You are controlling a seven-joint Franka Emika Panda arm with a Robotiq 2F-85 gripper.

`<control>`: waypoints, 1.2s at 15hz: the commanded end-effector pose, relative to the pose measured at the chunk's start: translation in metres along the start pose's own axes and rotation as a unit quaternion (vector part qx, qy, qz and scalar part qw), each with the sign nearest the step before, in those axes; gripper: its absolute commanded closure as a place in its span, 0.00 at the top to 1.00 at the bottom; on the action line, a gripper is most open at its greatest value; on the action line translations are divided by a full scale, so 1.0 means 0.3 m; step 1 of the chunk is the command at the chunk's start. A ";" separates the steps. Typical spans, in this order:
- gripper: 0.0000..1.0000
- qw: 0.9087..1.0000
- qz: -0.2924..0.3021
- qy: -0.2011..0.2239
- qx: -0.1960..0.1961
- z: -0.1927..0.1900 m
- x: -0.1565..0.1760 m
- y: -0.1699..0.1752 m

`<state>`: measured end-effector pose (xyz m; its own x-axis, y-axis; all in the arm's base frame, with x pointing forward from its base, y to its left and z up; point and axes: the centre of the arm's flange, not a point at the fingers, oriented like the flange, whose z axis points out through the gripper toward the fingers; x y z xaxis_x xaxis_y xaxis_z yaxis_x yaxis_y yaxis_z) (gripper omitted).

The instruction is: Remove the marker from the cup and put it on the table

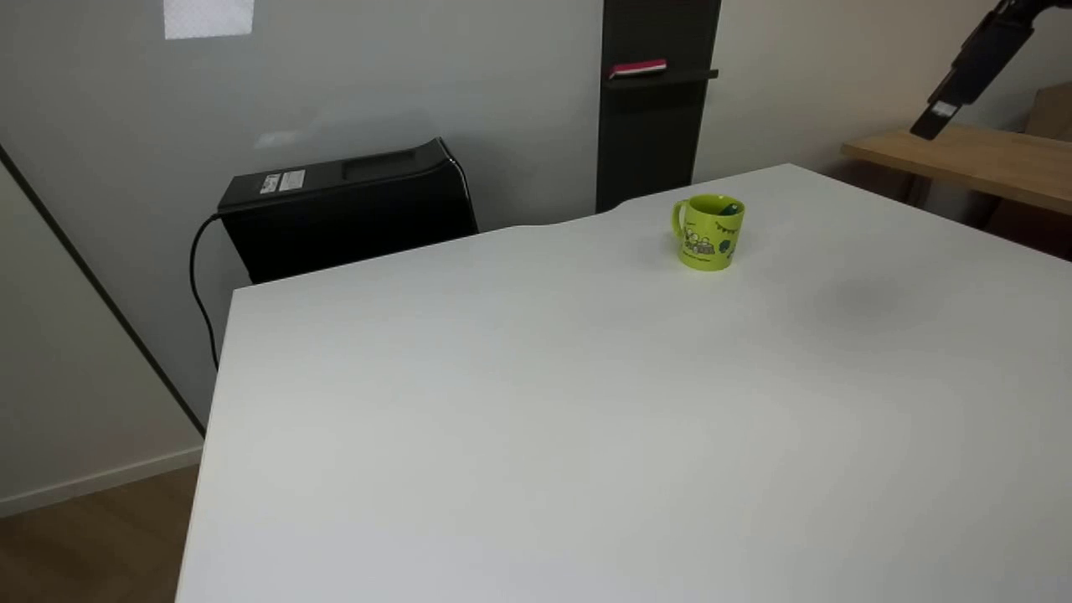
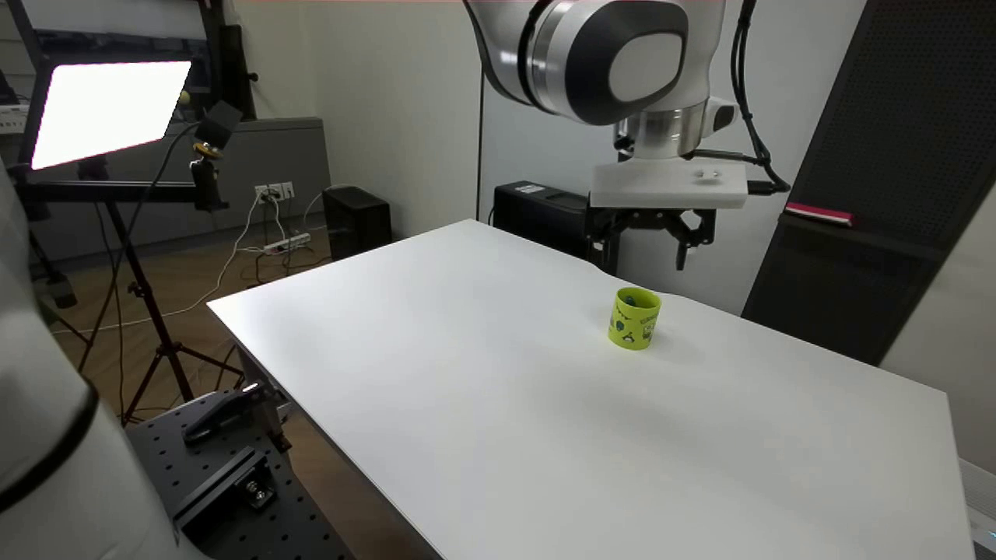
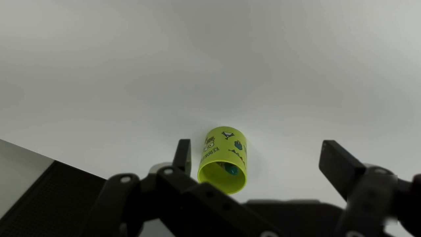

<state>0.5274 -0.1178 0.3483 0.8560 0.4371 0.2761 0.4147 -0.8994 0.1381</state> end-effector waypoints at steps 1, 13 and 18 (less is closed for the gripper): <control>1.00 1.000 0.000 0.000 0.000 0.001 0.001 0.002; 1.00 1.000 0.009 -0.002 -0.005 0.114 0.079 0.168; 1.00 1.000 0.015 0.008 -0.017 0.179 0.147 0.253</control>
<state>0.5788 -0.1555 0.3237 0.8719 0.4086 0.2700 0.3811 -0.9123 0.1499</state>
